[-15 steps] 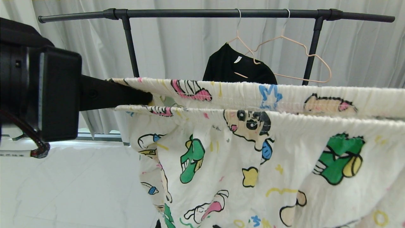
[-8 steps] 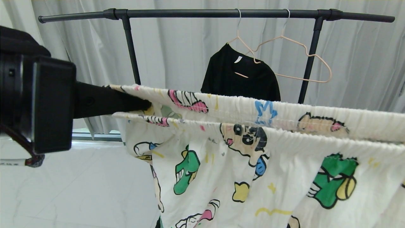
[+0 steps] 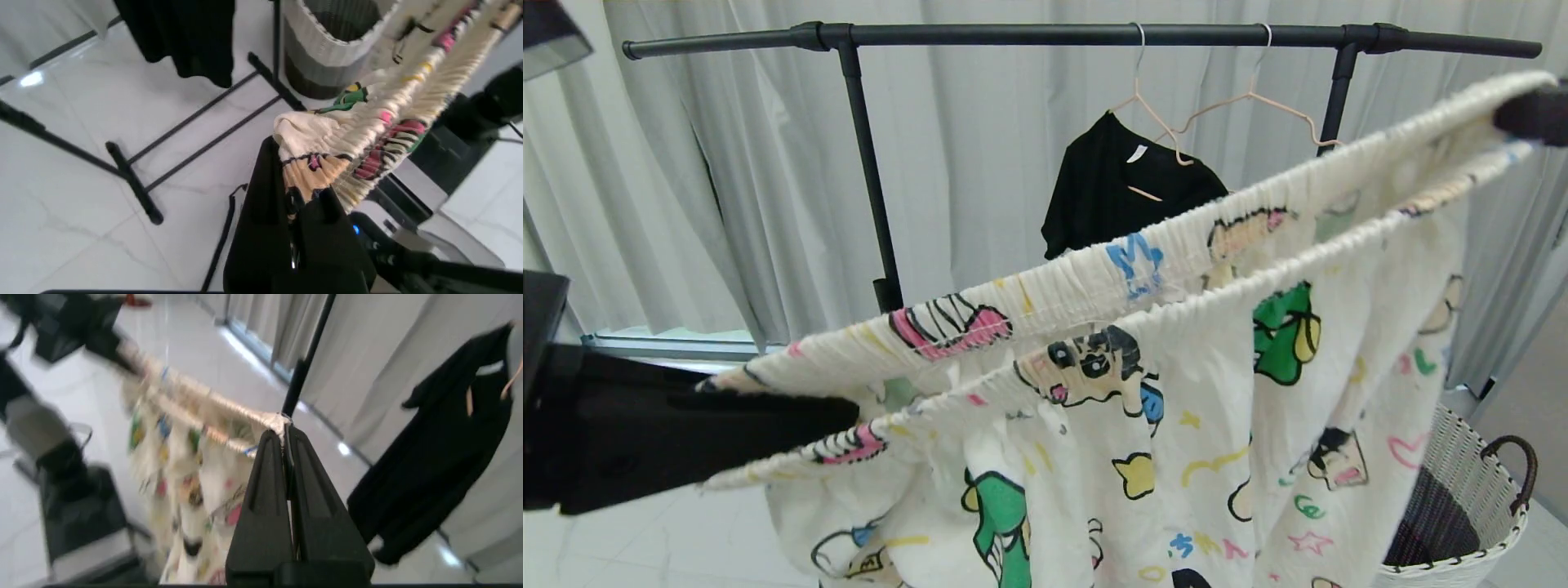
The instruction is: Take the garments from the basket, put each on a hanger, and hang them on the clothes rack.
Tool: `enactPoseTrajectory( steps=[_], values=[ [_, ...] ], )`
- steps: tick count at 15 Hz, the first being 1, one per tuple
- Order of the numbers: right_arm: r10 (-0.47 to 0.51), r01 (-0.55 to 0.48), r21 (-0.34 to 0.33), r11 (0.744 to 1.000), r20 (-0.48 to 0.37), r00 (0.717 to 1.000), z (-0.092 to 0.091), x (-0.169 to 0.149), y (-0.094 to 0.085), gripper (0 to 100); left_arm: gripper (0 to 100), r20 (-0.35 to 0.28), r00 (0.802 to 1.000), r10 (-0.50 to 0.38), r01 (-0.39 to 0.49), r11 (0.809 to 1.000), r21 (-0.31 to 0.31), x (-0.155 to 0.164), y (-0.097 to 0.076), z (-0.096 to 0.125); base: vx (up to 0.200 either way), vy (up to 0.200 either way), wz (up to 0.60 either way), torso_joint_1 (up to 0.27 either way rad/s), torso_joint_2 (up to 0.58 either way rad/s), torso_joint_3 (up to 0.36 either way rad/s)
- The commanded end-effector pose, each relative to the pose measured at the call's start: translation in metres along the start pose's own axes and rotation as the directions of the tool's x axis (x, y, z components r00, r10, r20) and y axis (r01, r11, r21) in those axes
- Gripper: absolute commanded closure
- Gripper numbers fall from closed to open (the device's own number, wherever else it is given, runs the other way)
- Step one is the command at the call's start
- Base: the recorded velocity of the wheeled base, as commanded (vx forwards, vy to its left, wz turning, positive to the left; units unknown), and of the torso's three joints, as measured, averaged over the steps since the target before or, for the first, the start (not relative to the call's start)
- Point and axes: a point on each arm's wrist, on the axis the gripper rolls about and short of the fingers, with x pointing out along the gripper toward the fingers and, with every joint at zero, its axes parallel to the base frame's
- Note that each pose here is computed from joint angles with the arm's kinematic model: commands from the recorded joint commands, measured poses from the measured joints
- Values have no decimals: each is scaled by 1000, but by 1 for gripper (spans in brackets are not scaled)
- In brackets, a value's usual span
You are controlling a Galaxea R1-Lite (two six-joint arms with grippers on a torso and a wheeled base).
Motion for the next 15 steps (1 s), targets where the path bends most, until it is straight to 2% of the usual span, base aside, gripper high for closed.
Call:
enactPoseTrajectory(
  steps=[1,2,4,5,8,9,13,14,15],
  values=[
    [-27,27,1,1000,-26,999,-14,45,-3,100,100,-3,998,-69,69,997,45,-11,-6,-14,0,0,0,0,0,0],
    [-34,34,2,999,-13,999,-14,54,-4,100,100,0,996,-89,89,994,57,-15,-7,-18,0,0,0,0,0,0],
    [-40,40,3,999,27,999,-16,80,-5,100,100,22,981,-195,192,977,96,-34,-8,-31,0,0,0,0,0,0],
    [-40,40,2,999,31,999,-17,84,-4,100,100,29,976,-216,212,971,107,-38,-9,-31,0,0,0,0,0,0],
    [-38,38,0,999,42,998,-19,95,-4,100,100,98,940,-325,309,939,151,-44,-20,-23,0,0,0,0,0,0],
    [-40,39,2,999,44,998,-18,94,-4,100,100,104,935,-338,320,934,158,-43,-23,-22,0,0,0,0,0,0],
    [-59,59,4,998,58,997,-15,84,-5,100,100,90,941,-326,309,937,162,-37,-26,-20,0,0,0,0,0,0],
    [-86,86,5,996,53,995,-16,81,-6,100,100,95,949,-299,282,946,158,-36,-25,-20,0,0,0,0,0,0],
    [-138,138,6,990,46,989,-18,78,-11,100,100,104,966,-237,219,963,156,-32,-24,-18,0,0,0,0,0,0]
  ],
)
